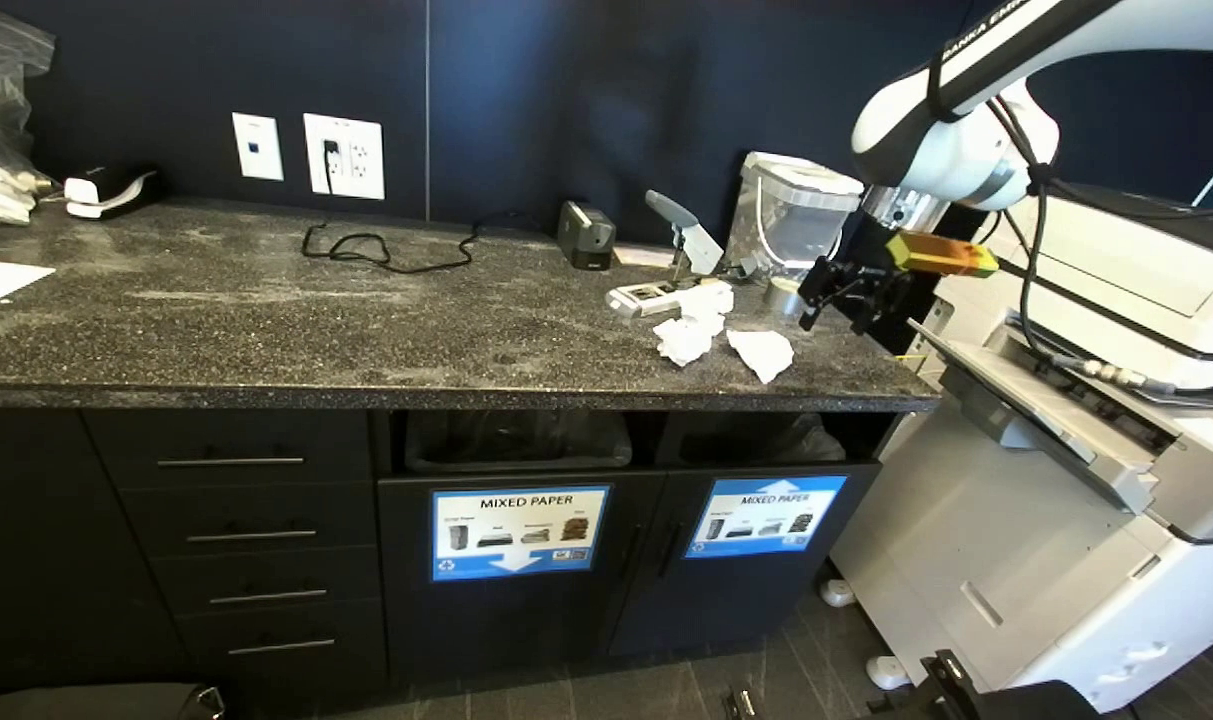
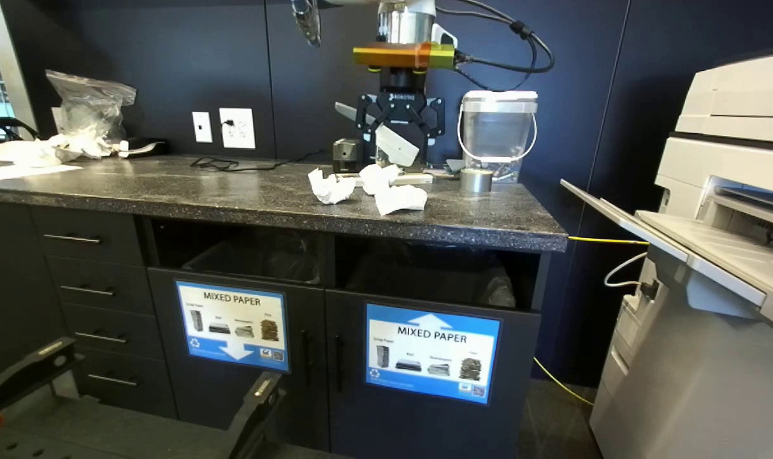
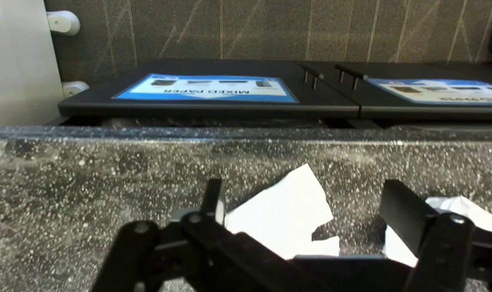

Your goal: Put the tissues inside the rubbish bin.

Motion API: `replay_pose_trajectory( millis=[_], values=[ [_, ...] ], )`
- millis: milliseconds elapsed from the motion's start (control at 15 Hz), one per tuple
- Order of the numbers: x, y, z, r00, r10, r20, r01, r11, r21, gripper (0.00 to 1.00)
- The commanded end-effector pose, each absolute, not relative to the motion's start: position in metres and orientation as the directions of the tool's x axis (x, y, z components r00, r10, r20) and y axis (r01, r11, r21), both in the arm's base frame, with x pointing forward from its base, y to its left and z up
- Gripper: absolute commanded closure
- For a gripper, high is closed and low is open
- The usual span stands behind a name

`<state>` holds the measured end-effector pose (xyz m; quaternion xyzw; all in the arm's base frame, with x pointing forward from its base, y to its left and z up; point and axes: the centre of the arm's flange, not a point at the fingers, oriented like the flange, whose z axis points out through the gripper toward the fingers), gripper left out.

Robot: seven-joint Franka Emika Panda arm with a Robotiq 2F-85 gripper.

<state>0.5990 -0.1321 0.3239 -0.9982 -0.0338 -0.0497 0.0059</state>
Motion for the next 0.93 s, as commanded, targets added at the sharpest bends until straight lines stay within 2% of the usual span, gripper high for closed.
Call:
replay_pose_trajectory(
  millis=[0, 200, 467, 867],
  values=[
    [0.646, -0.114, 0.35, 0.995, 0.005, 0.095, 0.009, -0.999, -0.035, 0.0],
    [0.668, -0.085, 0.358, 0.998, -0.056, 0.007, -0.056, -0.997, -0.062, 0.0],
    [0.688, -0.037, 0.354, 0.957, -0.264, -0.123, -0.268, -0.963, -0.02, 0.0],
    [0.695, 0.007, 0.334, 0.828, -0.538, -0.157, -0.552, -0.832, -0.061, 0.0]
  ],
)
